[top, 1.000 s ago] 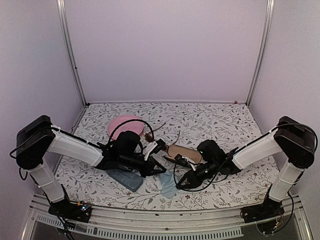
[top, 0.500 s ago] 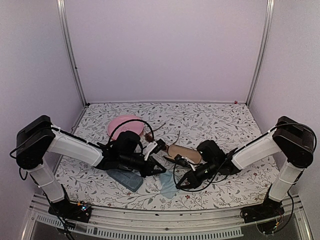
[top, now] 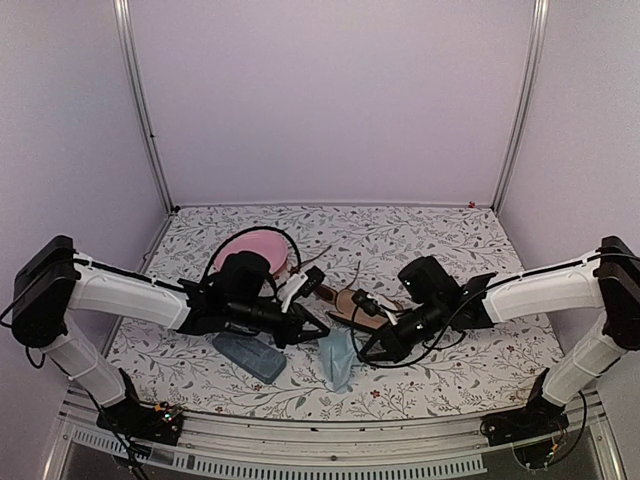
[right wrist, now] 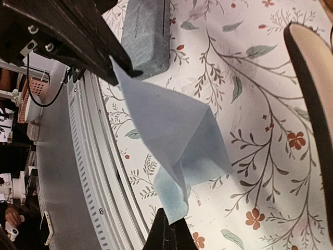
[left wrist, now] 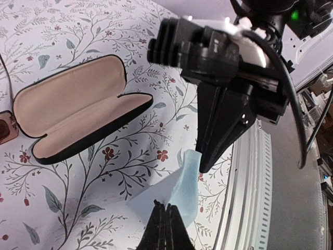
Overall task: Organize the sunglasses
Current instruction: Pick up the corner of the glasses cleaning cloth from the center of the board.
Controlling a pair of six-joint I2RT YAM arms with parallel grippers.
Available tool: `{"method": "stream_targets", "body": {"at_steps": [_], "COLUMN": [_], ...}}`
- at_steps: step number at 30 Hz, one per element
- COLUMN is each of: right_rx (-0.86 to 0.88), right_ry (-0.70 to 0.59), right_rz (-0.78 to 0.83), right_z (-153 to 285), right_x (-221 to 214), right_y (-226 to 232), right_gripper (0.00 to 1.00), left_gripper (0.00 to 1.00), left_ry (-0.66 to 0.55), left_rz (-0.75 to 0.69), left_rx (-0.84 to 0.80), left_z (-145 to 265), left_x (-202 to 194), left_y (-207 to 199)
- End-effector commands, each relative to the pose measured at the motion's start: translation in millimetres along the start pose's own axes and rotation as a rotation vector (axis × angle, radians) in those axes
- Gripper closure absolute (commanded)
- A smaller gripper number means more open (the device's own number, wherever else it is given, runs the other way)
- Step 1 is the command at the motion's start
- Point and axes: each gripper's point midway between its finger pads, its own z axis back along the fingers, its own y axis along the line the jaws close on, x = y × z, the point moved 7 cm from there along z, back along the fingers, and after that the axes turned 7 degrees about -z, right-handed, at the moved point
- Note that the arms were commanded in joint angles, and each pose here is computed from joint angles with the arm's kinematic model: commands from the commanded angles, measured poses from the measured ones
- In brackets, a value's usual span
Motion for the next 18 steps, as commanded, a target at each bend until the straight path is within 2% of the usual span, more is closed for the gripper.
{"method": "stream_targets", "body": {"at_steps": [1,10,18], "right_rx": [-0.112,-0.226,-0.201], "right_ry": [0.054,0.109,0.104], "right_rz": [0.027,0.024,0.066], "right_z": [17.5,39.2,57.4], "right_x": [3.6,3.5,6.3], "right_y": [5.7,6.9,26.2], "right_gripper": [1.0,1.0,1.0], "left_gripper": [1.0,1.0,1.0], "left_ry": [-0.008,0.011,0.009], "left_rz": [-0.041,-0.056,-0.049], "left_rx": [0.007,0.047,0.047], "left_z": [11.6,31.6,38.6], "left_x": [11.8,12.3,10.5], "left_y": [-11.0,-23.1,-37.3]}}
